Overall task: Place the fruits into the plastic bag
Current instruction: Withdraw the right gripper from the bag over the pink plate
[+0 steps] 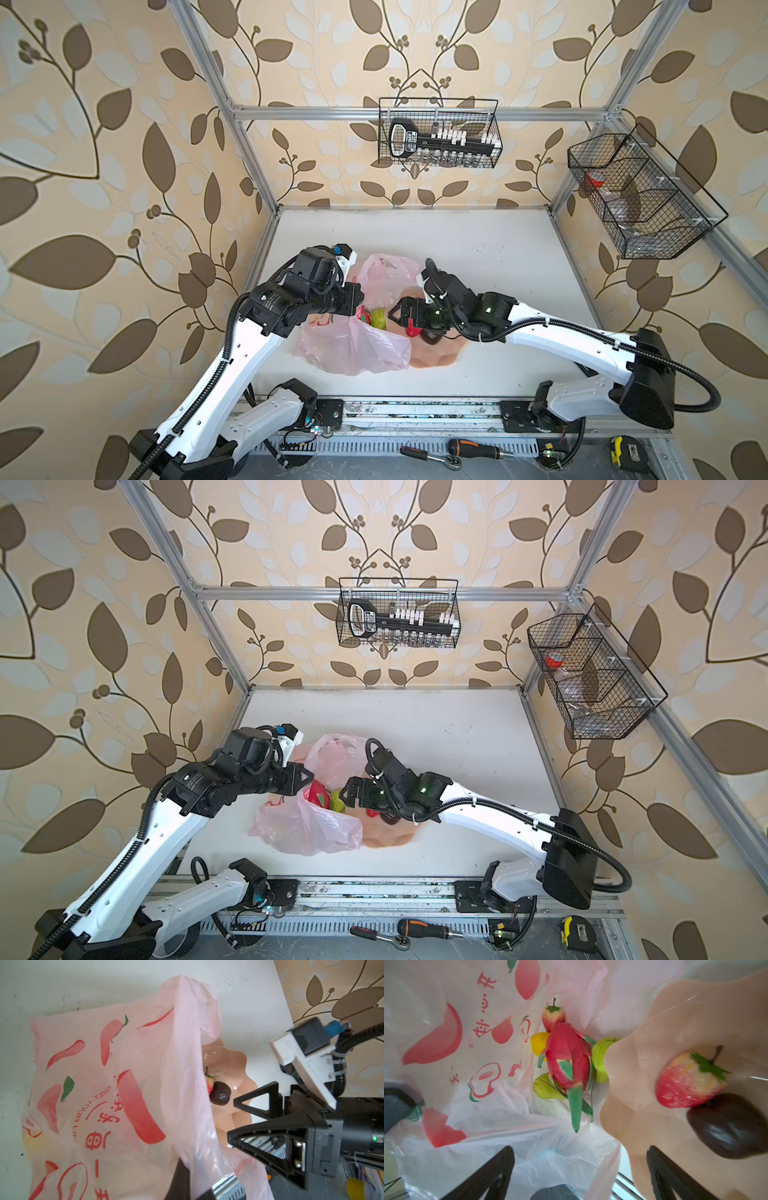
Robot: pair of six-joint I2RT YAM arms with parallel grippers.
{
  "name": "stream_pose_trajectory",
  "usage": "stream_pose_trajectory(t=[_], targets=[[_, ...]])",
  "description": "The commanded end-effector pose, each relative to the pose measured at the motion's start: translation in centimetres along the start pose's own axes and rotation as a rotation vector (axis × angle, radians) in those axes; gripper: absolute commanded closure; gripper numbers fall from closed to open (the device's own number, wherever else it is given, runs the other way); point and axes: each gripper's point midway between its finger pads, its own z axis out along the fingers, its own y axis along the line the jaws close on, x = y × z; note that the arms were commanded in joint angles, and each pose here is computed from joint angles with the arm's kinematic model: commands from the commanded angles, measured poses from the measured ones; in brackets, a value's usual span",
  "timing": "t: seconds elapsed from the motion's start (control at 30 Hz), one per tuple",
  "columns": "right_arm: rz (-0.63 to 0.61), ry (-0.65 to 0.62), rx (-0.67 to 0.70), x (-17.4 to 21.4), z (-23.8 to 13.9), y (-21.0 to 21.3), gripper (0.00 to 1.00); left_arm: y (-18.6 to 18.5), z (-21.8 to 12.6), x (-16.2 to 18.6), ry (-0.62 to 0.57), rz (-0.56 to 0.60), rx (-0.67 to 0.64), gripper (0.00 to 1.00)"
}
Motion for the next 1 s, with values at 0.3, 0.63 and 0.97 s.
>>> stream_pose_trajectory(t=[0.3,0.63,0.97], targets=[[-0.139,0.002,0.324,0.3,-2.1,-8.2,0.10,0.2,-0.1,0.1,-0.005,0.007,-0.003,1.00],[-0.227,0.085,0.437,1.7,-0.3,-10.6,0.17,0.1,-0.2,0.0,-0.007,0.005,-0.002,1.00],[-0.295,0.166,0.502,3.6,2.7,-12.5,0.26,0.1,-0.2,-0.1,-0.006,0.007,-0.003,1.00]])
